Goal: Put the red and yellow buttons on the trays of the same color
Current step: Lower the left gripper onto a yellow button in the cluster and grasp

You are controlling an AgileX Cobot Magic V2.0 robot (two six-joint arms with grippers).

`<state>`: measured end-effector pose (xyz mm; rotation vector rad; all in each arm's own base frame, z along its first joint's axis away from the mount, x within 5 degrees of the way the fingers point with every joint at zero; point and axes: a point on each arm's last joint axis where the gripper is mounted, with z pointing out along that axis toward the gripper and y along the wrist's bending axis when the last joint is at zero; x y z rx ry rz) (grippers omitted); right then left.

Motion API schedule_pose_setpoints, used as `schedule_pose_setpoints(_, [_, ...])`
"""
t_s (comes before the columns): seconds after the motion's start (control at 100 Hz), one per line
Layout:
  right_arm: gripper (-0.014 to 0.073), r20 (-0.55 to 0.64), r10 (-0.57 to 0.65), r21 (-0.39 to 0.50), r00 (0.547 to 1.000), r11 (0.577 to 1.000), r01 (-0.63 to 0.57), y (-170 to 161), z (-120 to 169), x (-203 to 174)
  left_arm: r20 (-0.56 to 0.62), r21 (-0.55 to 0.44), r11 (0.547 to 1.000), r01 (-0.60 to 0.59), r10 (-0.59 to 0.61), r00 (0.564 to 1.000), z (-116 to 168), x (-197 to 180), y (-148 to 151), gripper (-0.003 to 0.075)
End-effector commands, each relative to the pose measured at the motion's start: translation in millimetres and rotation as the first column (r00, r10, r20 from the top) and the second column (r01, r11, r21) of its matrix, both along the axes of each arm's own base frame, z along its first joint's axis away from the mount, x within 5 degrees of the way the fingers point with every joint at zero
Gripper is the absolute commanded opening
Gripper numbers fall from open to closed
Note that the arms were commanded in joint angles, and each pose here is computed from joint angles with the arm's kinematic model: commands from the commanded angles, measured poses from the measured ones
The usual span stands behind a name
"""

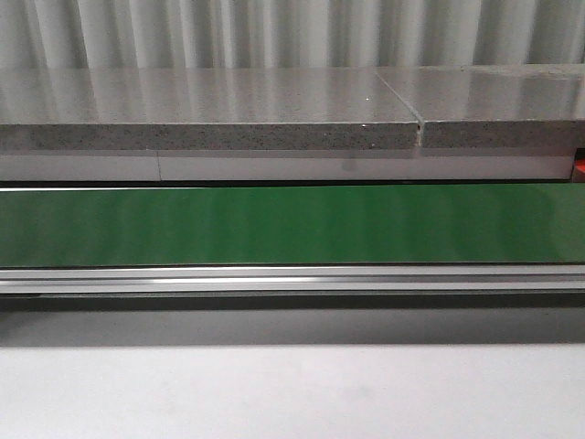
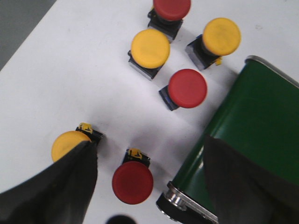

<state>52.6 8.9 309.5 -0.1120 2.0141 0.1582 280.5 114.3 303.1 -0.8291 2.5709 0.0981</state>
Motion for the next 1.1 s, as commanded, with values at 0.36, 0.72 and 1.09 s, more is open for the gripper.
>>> schedule_pose_setpoints(0.36, [-0.0067, 0.079, 0.004, 0.004, 0.997, 1.000, -0.004, 0.5, 11.6, 2.8, -0.087, -0.061, 0.998, -0.008, 0.003, 0.996, -15.4, 56.2, 34.4, 0.0472])
schedule_pose_setpoints(0.72, [-0.0067, 0.080, 0.004, 0.004, 0.997, 1.000, -0.004, 0.5, 11.7, 2.8, -0.122, -0.105, 0.994, -0.011, -0.002, 0.992, -40.3, 89.6, 46.6, 0.0472])
schedule_pose_setpoints(1.09, [-0.0067, 0.080, 0.004, 0.004, 0.997, 1.000, -0.004, 0.5, 11.7, 2.8, -0.147, -0.128, 0.992, -0.017, -0.002, 0.989, -65.6, 103.2, 51.6, 0.0472])
